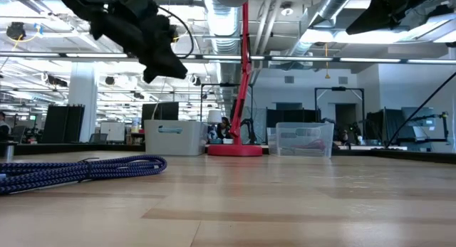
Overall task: Pick & Place USB Port
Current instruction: Put the black and purple charger cable into the transparent bin
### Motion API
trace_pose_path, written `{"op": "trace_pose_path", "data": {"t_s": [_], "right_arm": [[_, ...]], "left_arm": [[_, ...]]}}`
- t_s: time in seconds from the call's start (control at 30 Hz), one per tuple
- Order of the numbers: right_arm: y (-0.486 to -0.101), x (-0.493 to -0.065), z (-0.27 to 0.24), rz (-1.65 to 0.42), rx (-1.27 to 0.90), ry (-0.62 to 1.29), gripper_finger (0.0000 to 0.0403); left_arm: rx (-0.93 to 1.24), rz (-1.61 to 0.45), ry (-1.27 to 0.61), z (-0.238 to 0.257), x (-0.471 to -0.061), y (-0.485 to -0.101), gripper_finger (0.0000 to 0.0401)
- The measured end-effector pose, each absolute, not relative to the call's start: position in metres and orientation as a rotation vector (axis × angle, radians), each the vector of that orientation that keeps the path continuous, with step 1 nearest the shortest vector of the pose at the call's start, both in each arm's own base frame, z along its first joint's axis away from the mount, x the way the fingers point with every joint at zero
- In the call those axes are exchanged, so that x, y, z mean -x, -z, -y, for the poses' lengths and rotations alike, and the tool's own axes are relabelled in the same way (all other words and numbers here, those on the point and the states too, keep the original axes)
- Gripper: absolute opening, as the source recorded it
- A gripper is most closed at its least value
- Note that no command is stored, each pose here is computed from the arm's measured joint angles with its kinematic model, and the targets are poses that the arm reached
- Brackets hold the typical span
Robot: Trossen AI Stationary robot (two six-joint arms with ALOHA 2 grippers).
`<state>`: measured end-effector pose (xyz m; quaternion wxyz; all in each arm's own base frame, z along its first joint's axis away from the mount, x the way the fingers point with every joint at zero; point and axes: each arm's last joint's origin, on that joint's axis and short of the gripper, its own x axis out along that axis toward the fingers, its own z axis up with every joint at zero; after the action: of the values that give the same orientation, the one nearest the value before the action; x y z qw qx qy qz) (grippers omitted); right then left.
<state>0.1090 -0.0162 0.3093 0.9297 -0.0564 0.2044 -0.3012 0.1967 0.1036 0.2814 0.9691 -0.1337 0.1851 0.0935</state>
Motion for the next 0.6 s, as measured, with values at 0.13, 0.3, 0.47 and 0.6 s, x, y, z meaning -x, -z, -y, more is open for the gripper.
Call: {"op": "trace_pose_path", "data": {"t_s": [0.13,0.3,0.47,0.6], "right_arm": [[-0.309,-0.109,0.016,-0.419,0.116,0.617,0.0058],[-0.309,-0.109,0.016,-0.419,0.116,0.617,0.0058],[-0.31,-0.11,0.016,-0.415,0.108,0.593,0.0058],[-0.31,-0.122,0.011,-0.402,0.067,0.431,0.0058]], "left_arm": [[0.332,-0.471,-0.085,-0.076,-0.202,-0.275,0.0081],[0.358,-0.517,0.034,-0.044,-0.212,-0.273,0.0077],[0.316,-0.533,0.051,-0.024,-0.216,-0.272,0.0076],[0.236,-0.53,0.098,-0.013,-0.217,-0.273,0.0076]]}}
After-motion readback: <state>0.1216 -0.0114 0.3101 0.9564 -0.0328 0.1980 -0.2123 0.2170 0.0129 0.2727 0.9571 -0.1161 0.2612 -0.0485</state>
